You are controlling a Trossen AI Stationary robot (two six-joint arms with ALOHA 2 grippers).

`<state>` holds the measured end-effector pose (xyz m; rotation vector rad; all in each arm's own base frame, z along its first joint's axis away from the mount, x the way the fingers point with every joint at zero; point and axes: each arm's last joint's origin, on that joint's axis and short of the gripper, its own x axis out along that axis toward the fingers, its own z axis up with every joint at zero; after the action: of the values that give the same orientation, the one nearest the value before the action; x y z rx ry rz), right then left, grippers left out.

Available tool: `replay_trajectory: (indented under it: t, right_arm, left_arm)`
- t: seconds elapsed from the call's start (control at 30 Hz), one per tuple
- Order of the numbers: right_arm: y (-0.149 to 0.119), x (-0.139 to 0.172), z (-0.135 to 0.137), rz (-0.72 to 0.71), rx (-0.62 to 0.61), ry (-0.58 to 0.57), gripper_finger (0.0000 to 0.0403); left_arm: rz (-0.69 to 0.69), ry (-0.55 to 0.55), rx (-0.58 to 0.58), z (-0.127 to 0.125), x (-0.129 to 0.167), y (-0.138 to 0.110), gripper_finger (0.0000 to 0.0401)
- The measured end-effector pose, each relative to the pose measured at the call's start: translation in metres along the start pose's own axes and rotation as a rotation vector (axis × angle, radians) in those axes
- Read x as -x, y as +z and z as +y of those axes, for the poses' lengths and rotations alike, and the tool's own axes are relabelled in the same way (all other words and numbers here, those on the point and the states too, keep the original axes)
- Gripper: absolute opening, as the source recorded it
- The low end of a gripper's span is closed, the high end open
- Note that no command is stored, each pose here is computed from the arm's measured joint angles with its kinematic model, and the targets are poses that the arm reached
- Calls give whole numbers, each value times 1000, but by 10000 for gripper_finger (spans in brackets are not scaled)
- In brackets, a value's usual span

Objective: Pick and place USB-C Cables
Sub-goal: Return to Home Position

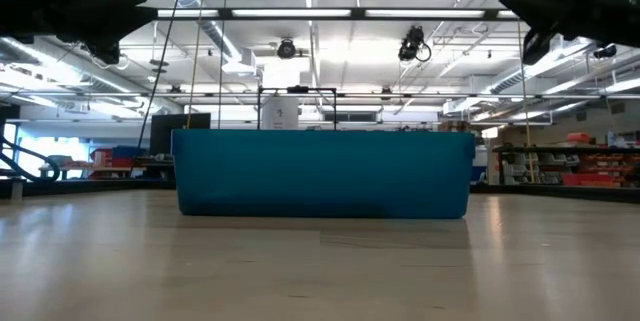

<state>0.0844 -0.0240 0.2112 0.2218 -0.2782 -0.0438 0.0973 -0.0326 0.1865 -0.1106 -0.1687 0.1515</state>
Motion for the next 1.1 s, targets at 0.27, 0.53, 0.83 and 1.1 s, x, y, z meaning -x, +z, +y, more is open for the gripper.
replay_trajectory:
  t: [0.27,0.53,0.83,1.1]
  right_arm:
    - [-12,-1,1,76,-78,6,3]
    - [-27,0,5,184,-111,-91,8]
    - [-38,2,11,279,-99,-130,8]
    - [-44,4,11,338,-99,-129,8]
  left_arm:
    - [14,11,2,0,0,-2,151]
    - [23,91,-8,3,0,-3,151]
    - [22,143,-39,7,-2,-3,151]
    - [58,217,-34,19,-7,-8,151]
